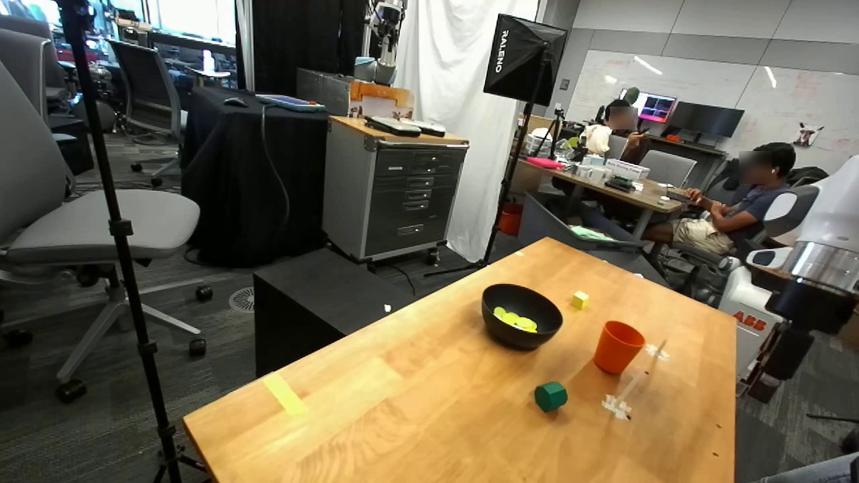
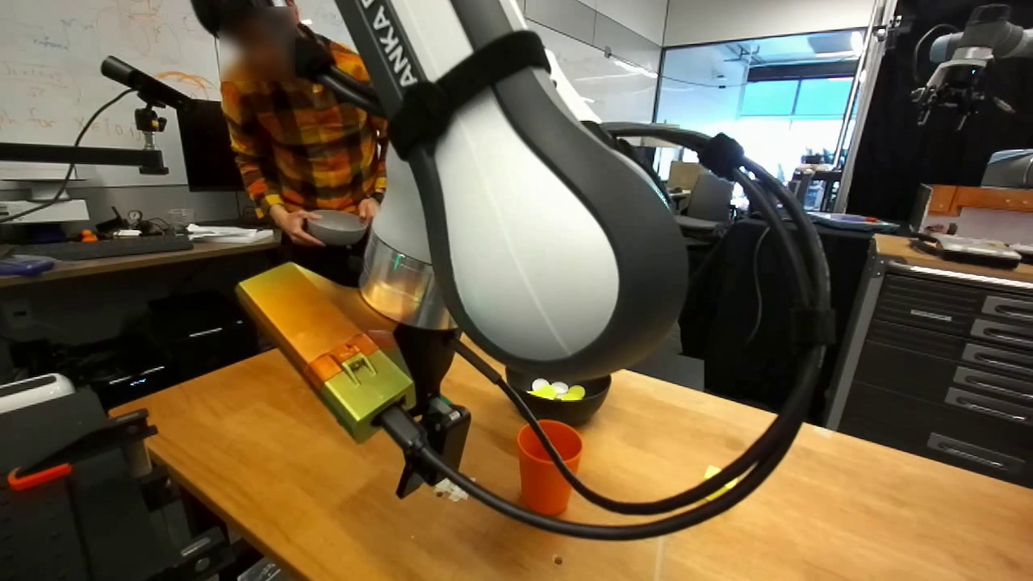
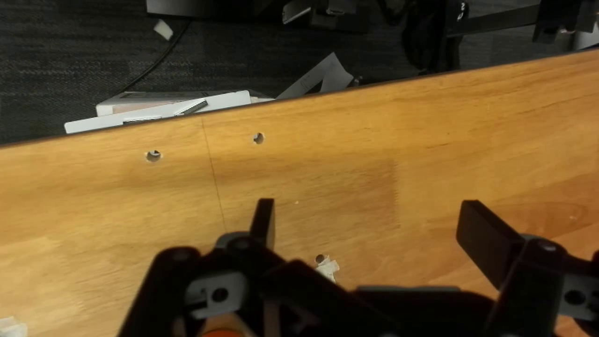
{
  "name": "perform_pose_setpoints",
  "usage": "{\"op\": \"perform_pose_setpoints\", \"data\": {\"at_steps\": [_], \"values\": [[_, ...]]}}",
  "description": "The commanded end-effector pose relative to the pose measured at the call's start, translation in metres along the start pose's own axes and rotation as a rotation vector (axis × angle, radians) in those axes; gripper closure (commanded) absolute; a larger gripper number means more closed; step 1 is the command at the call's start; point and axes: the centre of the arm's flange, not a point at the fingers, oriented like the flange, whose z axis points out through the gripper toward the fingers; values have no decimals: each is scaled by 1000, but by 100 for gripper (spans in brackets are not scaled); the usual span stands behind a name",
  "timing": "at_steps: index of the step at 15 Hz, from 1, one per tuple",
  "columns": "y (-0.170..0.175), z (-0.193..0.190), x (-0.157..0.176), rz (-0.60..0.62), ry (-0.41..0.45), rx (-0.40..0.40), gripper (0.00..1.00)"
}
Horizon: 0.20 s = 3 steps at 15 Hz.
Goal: Pour the contents in the cup into the bowl
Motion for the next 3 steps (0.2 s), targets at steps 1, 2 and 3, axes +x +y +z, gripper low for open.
{"op": "perform_pose_setpoints", "data": {"at_steps": [1,2,3], "values": [[0,0,0,0,0,0,0],[0,0,0,0,0,0,0],[0,0,0,0,0,0,0]]}}
